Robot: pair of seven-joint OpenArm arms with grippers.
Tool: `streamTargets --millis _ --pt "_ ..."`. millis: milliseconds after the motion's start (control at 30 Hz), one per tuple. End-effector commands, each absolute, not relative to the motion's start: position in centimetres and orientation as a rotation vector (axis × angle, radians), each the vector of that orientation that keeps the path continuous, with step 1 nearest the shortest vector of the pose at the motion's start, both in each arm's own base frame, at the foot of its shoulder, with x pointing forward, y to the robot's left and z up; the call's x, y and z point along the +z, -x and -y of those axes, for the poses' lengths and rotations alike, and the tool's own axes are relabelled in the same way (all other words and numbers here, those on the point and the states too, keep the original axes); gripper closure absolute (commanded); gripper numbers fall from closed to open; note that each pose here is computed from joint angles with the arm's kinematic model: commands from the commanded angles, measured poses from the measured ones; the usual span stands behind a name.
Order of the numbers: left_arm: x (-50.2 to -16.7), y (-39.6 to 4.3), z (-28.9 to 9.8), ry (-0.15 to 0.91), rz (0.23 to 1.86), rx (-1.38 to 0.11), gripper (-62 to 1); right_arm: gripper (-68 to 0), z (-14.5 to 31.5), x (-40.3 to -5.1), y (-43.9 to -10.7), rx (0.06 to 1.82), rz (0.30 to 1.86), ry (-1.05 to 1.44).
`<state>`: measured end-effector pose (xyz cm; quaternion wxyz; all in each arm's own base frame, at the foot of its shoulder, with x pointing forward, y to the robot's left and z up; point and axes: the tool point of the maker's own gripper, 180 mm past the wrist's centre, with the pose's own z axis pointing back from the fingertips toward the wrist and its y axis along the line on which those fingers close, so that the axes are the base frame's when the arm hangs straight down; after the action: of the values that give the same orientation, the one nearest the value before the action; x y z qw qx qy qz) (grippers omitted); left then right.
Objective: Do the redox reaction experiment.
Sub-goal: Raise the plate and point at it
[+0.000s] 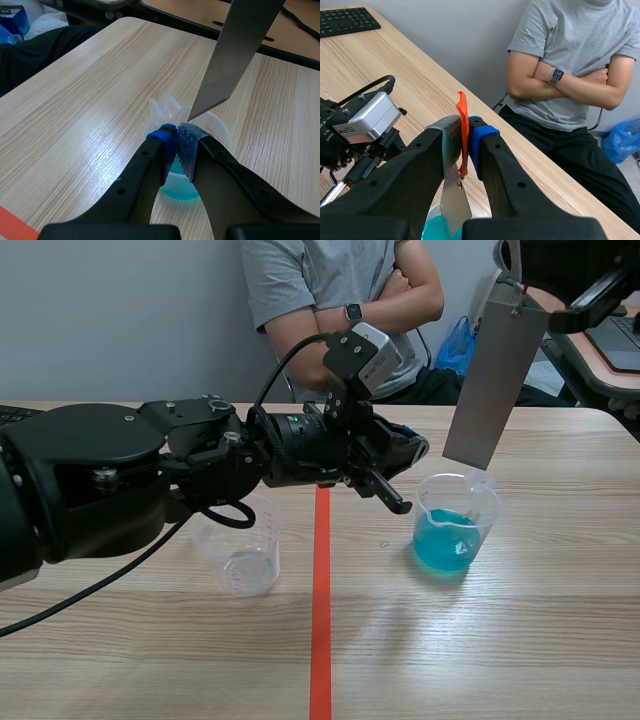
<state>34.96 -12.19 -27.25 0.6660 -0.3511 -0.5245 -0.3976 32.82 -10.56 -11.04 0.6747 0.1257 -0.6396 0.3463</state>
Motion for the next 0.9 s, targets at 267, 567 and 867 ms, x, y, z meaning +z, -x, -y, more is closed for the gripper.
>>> streamTargets --millis 267,567,867 --pt "-26.1 -34.9 12.8 0.818 1.210 -0.896 -4.2 -1.5 10.6 -9.8 -32.8 0.793 1.478 -0.273" --pt "-26.2 -34.9 12.8 0.820 1.209 -0.891 -4.2 -1.5 10.6 -9.7 -32.8 0.793 1.478 -0.273" --pt "-25.4 -35.2 9.4 0.813 1.249 -0.814 -4.2 -1.5 10.6 -9.7 -32.8 0.794 1.478 -0.273"
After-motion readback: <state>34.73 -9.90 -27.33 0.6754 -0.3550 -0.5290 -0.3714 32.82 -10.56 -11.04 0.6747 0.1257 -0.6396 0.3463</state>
